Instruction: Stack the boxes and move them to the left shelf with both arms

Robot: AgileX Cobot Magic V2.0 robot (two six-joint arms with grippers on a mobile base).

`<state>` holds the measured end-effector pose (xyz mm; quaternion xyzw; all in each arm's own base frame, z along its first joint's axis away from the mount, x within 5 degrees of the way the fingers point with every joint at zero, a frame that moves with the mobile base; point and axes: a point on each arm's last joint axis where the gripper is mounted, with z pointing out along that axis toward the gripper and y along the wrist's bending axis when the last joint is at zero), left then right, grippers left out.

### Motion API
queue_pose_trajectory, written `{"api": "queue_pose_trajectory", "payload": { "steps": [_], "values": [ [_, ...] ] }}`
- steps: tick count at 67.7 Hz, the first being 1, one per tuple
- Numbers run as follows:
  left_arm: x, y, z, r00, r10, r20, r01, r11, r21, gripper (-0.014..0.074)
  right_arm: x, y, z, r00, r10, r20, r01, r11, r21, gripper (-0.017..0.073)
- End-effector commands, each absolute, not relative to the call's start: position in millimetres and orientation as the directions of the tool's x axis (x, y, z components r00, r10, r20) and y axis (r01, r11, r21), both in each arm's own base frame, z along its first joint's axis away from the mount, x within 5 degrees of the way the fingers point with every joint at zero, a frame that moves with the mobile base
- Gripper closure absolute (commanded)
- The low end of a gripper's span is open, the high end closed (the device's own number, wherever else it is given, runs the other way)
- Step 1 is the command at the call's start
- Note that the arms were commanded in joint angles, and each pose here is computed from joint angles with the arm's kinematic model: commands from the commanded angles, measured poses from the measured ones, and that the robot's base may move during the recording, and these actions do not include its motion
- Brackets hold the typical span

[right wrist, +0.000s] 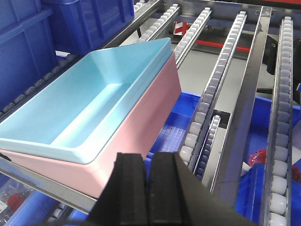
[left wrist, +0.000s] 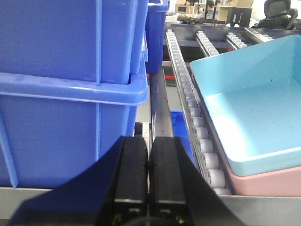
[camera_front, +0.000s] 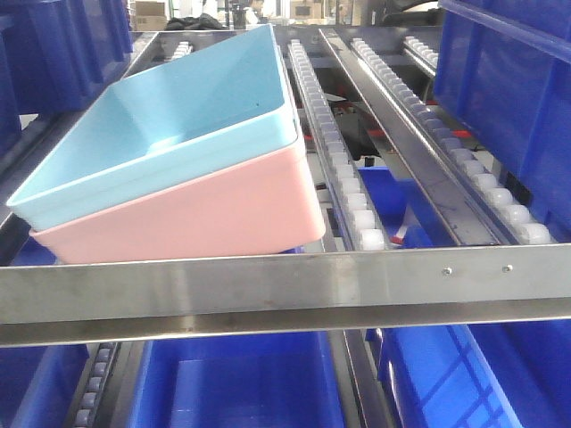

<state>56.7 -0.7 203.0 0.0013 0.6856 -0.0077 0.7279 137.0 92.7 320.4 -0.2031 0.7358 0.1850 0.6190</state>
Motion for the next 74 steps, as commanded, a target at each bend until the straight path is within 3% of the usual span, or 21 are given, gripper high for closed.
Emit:
{"api": "queue_pose_trajectory", "payload": {
  "steps": [1,16,36,44,55,74],
  "values": [
    [56,-1,201,0.133,-0.023,-0.991,0.016,1.0,-0.021,0.0597,136,93,332,-0.1,-0.074,-0.992,-0.544,0.839,-0.008,0.0524],
    [56,-1,201,0.133,-0.023,-0.991,0.016,1.0,-0.021,0.0597,138,93,326,-0.193,-0.012,-0.981,-0.506,0.858,0.089,0.0524],
    [56,-1,201,0.133,-0.023,-0.991,0.016,1.0,-0.021,0.0597,134,95,325,-0.173,-0.098,-0.98,-0.568,0.823,0.018,0.0524],
    [56,-1,201,0.133,-0.023,-0.991,0.016,1.0,-0.021,0.0597,137,77,332,-0.16,-0.02,-0.987,-0.483,0.873,0.061,0.0524],
    [56,-1,201,0.133,-0.023,-0.991,0.016,1.0,-0.021,0.0597,129,47,331,-0.094,0.001,-0.996,-0.341,0.939,0.033,0.0524],
    [56,-1,201,0.133,-0.023,-0.991,0.016,1.0,-0.021,0.0597,88,17,278,-0.008,0.032,-0.999,-0.194,0.98,0.033,0.0524]
  ]
}}
